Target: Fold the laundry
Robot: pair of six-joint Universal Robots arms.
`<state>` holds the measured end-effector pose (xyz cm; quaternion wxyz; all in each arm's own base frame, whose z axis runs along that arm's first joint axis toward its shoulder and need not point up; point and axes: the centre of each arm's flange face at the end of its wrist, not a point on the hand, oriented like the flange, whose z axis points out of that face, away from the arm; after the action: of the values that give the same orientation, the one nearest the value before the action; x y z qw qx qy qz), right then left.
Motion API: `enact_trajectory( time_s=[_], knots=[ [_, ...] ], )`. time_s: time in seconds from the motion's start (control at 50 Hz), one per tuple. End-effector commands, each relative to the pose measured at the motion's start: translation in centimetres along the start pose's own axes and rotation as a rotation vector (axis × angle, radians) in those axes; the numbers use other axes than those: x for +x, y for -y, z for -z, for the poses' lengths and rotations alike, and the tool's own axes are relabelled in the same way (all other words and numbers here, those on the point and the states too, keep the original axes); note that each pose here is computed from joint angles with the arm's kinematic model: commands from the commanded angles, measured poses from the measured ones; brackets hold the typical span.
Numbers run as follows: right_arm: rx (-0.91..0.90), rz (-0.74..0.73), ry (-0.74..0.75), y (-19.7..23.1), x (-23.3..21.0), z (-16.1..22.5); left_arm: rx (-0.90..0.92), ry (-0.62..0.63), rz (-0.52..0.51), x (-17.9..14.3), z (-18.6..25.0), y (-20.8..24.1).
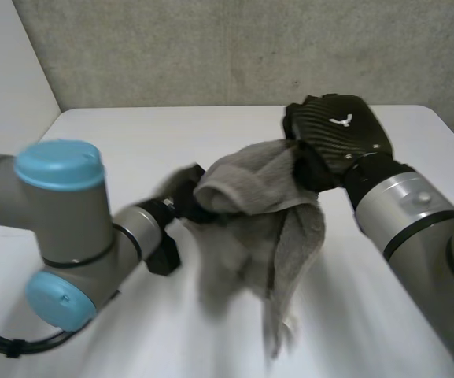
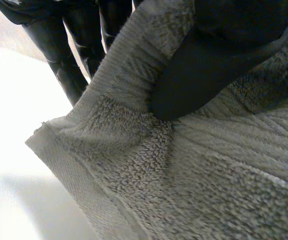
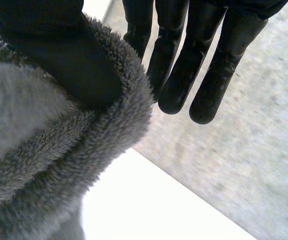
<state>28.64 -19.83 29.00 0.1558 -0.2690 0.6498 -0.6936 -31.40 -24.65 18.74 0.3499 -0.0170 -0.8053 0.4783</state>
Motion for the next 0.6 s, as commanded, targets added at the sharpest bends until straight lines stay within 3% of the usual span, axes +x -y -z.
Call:
enact_trajectory(
  time_s=[0.02, 0.04, 0.06, 0.12, 0.3, 0.42, 0.6],
  knots=[
    [-0.072, 0.041, -0.067, -2.2, 2.6, -1.7, 0.114, 0.092, -0.385, -0.5, 1.7, 3.9],
    [-0.072, 0.041, -0.067, -2.2, 2.6, -1.7, 0.114, 0.092, -0.387, -0.5, 1.7, 3.9],
    [-0.089, 0.043, -0.056, -2.8, 2.3, -1.9, 0.102, 0.099, -0.466, -0.4, 2.1, 4.0],
    [-0.130, 0.036, -0.015, -4.4, 1.7, -2.4, 0.046, 0.116, -0.556, -0.3, 2.9, 3.4],
    [-0.275, 0.019, 0.039, -10.9, 0.7, -5.7, -0.039, 0.130, -0.577, -0.6, 3.2, 1.9],
    [-0.271, 0.025, 0.036, -12.2, 0.9, -8.1, -0.001, 0.151, -0.583, -1.8, 1.1, 1.9],
    [-0.260, 0.041, 0.023, -12.5, 1.2, -9.5, 0.052, 0.225, -0.708, -4.3, -0.9, 2.7]
  ],
)
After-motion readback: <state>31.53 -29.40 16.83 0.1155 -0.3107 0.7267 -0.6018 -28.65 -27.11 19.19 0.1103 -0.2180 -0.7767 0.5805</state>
